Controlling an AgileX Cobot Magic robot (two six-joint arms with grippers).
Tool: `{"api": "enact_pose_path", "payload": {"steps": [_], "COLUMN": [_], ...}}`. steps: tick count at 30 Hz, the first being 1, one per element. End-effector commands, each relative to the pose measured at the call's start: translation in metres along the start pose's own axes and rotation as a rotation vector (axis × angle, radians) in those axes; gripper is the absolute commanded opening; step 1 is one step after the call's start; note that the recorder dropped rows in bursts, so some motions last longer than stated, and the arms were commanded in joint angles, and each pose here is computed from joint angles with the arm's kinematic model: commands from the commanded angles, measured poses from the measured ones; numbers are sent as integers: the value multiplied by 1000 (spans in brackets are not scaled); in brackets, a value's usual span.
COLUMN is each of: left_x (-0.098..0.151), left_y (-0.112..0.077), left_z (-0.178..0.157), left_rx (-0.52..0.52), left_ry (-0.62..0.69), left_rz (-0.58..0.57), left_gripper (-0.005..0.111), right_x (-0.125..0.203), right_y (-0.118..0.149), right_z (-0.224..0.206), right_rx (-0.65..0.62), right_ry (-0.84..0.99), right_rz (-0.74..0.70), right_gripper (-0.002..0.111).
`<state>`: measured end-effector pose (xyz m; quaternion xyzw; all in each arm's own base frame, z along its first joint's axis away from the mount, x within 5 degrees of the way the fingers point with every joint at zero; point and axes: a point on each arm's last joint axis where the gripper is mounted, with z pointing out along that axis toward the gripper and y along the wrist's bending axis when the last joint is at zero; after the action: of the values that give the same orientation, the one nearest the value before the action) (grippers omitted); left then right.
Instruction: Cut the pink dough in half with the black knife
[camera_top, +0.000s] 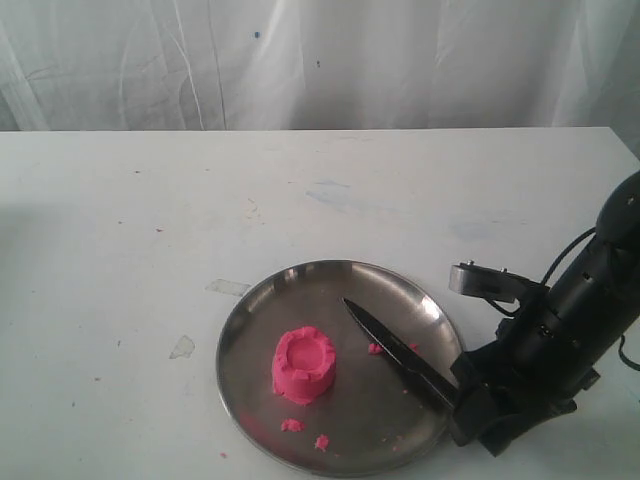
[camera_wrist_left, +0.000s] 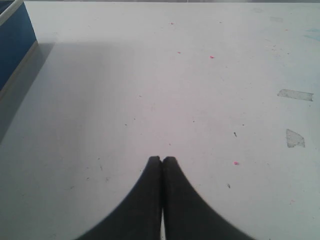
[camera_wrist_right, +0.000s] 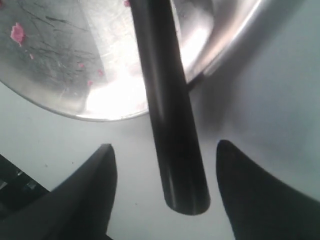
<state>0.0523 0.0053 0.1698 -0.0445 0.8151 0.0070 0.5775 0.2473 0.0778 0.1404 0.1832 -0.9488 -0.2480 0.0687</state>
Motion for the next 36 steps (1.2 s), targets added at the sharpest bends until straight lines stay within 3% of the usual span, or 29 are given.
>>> {"api": "enact_pose_path", "payload": {"steps": [1,19,25,36], "left_x": [1,1,1,1], "left_y": [0,0,0,0], "left_z": [0,0,0,0], "left_rx": [6,6,6,6], "left_ry": [-2,-2,-2,-2], "left_rz": [-5,-5,-5,-5], "left_gripper": [0,0,0,0], "right_x": [-1,-4,-6,-6], "right_y": [-2,-3,-5,-10], "right_z": [1,3,3,12], "right_rx": [-19,-19,-1,-18], "right_ry": [-2,-23,-44,-3], "right_rz": [-9,-28,-34,-15], "right_gripper": [56,55,41,41]}}
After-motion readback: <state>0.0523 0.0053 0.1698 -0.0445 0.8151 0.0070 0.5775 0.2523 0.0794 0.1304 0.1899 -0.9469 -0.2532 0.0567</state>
